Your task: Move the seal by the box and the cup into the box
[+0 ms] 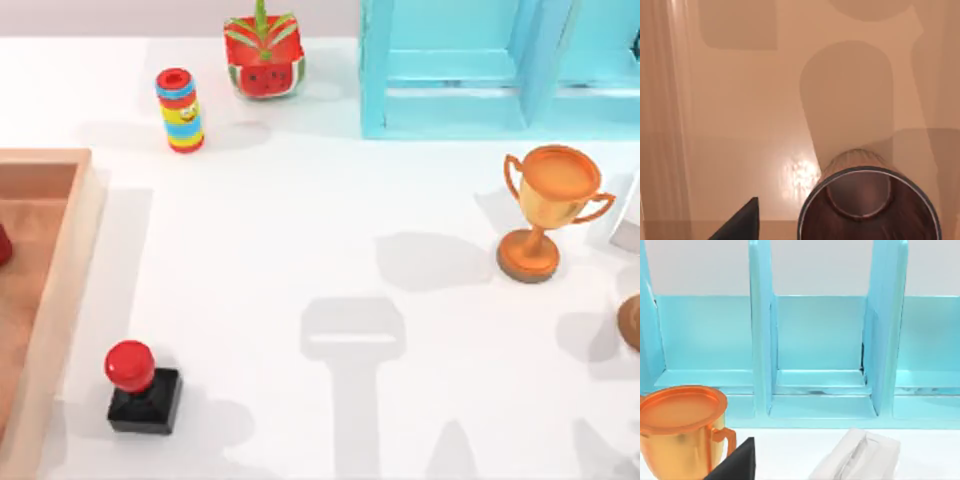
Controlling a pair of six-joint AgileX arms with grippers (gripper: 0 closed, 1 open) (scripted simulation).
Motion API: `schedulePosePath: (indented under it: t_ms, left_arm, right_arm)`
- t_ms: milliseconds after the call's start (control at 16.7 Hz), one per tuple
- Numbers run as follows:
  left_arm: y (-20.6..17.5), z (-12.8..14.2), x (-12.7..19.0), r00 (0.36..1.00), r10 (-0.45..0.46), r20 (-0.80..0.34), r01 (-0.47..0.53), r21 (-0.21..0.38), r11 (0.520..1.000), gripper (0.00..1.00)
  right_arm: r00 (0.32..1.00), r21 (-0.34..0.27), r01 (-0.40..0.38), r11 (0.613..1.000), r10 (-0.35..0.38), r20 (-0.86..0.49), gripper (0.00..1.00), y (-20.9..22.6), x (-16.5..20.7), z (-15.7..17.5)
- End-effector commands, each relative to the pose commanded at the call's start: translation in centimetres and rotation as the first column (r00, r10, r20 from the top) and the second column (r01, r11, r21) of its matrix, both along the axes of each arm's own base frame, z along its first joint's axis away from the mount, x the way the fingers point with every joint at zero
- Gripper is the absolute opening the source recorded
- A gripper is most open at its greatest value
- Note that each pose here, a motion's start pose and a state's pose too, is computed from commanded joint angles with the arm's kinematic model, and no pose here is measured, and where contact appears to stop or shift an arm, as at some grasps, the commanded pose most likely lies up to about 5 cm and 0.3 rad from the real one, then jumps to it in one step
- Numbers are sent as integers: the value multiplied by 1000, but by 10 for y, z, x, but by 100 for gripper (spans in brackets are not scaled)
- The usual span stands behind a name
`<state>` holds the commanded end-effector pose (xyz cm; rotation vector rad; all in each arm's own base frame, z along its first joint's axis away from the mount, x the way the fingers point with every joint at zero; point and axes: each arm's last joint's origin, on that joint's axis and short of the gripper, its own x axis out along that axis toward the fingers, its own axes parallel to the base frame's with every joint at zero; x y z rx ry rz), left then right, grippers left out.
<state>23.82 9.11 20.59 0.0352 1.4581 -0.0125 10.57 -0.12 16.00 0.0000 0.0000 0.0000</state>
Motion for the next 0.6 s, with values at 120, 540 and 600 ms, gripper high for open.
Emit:
schedulePosePath:
  t_ms: [120, 540, 600]
  left_arm:
    - [4, 25, 8, 999, 6, 41, -8, 40, 999, 100]
    - [1, 72, -12, 998, 8, -60, -10, -28, 1000, 100]
    - [-2, 72, -15, 997, 3, -78, -7, -52, 999, 100]
  right_arm:
    - [1000, 0, 0, 1000, 0, 0, 100, 0, 0, 0]
    - [1000, 0, 0, 1000, 0, 0, 100, 0, 0, 0]
    - [1000, 0, 0, 1000, 0, 0, 100, 0, 0, 0]
